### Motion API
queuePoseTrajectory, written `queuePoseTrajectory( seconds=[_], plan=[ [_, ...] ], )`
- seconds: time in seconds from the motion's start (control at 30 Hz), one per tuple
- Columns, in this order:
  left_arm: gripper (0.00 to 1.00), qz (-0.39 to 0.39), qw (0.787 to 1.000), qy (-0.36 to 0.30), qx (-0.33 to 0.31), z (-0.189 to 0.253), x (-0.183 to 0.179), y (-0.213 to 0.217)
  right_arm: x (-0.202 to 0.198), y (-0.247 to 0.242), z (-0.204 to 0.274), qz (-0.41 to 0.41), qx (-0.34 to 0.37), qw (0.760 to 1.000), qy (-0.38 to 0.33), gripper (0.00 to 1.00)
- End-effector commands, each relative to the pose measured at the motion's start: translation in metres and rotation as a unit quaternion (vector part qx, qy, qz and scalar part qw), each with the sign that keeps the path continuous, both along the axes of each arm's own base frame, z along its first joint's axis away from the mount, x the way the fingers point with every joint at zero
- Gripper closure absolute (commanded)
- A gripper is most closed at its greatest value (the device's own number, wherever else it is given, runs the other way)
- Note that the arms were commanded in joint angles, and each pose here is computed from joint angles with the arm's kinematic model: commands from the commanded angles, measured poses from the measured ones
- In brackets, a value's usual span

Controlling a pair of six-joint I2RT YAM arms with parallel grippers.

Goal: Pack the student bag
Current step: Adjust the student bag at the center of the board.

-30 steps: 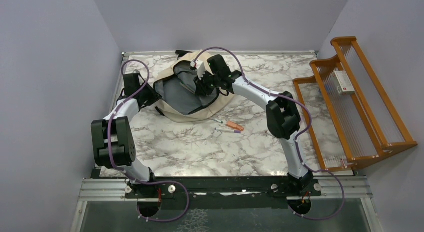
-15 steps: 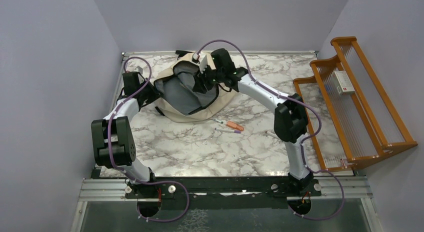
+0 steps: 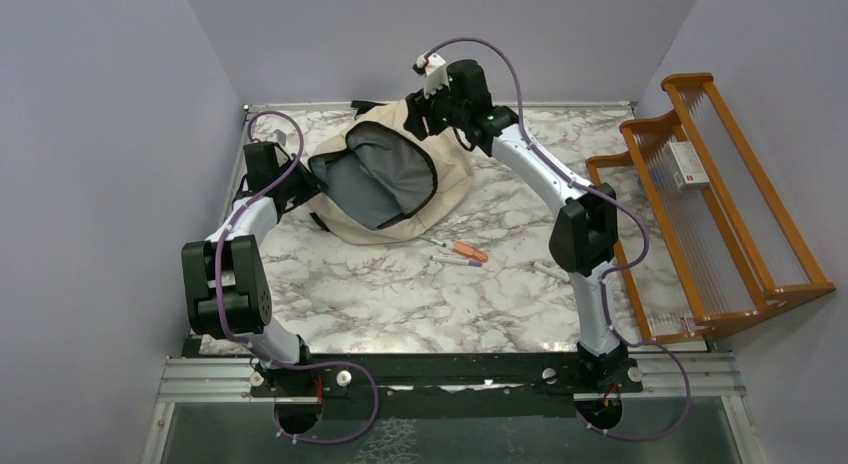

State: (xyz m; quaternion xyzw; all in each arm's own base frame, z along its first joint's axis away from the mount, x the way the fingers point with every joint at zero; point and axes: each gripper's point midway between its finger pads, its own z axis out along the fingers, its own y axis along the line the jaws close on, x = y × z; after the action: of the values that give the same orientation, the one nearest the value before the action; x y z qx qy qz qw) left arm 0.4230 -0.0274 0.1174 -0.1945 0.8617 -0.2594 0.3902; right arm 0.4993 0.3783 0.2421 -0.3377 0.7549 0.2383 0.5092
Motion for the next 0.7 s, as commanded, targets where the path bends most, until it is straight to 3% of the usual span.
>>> queuePoseTrajectory(
  seconds=[0.0,0.43,0.67],
  plan=[
    [1.00,-0.017,0.999,-0.046,0.003,0.026,0.006,-0.003,0.011,-0.007,-0.039,0.002,-0.031,0.998,0.047,0.40],
    [1.00,-0.033,0.998,-0.060,-0.012,0.032,0.008,-0.010,0.008,0.001,-0.089,0.039,-0.044,0.995,0.081,0.39],
    [1.00,-0.051,0.996,-0.075,-0.028,0.037,0.008,-0.017,0.013,0.000,-0.099,0.028,-0.049,0.995,0.083,0.50]
  ],
)
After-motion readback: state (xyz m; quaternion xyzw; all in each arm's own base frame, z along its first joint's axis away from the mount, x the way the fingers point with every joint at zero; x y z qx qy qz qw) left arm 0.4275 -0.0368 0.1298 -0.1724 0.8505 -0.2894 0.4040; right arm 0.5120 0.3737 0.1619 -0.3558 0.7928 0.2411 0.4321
